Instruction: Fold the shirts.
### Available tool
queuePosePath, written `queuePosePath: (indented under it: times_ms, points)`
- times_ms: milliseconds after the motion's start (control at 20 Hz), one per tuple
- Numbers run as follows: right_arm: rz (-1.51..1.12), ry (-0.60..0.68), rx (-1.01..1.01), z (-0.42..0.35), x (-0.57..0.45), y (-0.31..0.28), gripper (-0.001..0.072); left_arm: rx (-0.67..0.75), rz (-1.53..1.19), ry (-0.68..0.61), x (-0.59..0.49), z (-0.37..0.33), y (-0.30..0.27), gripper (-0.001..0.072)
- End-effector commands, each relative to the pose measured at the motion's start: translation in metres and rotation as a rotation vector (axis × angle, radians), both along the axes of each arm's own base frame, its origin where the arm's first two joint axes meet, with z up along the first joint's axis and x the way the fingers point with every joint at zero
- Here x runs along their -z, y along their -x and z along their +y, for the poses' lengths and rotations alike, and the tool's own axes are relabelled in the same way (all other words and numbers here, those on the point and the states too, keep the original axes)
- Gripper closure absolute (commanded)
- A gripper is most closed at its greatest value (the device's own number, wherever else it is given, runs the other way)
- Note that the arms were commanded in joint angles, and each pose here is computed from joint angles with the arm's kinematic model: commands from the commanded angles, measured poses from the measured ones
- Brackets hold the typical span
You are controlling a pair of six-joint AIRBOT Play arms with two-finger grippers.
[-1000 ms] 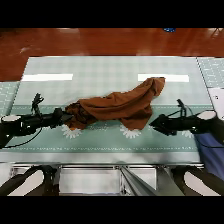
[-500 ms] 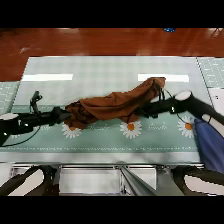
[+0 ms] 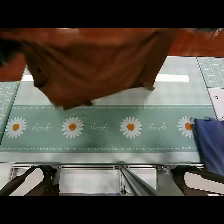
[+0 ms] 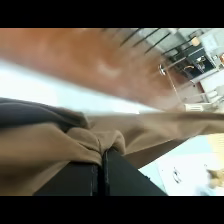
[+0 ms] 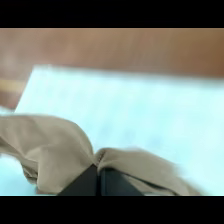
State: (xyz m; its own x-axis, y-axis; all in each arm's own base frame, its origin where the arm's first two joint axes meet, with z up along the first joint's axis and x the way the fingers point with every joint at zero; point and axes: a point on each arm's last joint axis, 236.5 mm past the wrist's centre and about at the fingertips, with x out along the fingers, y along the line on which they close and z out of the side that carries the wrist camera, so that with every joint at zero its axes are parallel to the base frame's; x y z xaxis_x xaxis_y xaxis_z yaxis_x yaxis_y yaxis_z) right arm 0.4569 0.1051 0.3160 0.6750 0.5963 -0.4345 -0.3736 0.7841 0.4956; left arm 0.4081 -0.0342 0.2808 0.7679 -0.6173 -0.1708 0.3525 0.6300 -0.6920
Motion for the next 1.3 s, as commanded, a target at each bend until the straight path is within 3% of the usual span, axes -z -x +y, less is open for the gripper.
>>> queuePosePath:
  times_ms: [0, 200, 550, 800, 1000, 1250]
  points:
    - [-0.217, 0.082, 0.158, -0.053, -0.098, 0.043, 0.0691, -0.124, -0.078, -0.177, -0.091, 0.016, 0.016, 0.069]
    - [-0.338, 0.174, 0.261, -0.076, -0.134, 0.11, 0.0691, -0.333, -0.094, -0.478, -0.137, 0.049, 0.06, 0.0689]
    - [-0.466, 0.345, 0.38, -0.07, -0.168, 0.22, 0.0691, -0.469, -0.389, -0.673, -0.221, 0.008, 0.184, 0.069]
    - [-0.403, 0.4, 0.414, -0.074, -0.146, 0.252, 0.0691, -0.517, -0.437, -0.731, -0.226, 0.015, 0.243, 0.069]
    - [-0.189, 0.397, 0.36, -0.077, -0.081, 0.235, 0.0691, -0.506, -0.264, -0.785, -0.182, 0.037, 0.21, 0.0689]
    - [0.067, 0.281, 0.238, -0.063, 0.034, 0.177, 0.0691, -0.352, 0.165, -0.833, -0.033, 0.041, 0.108, 0.0689]
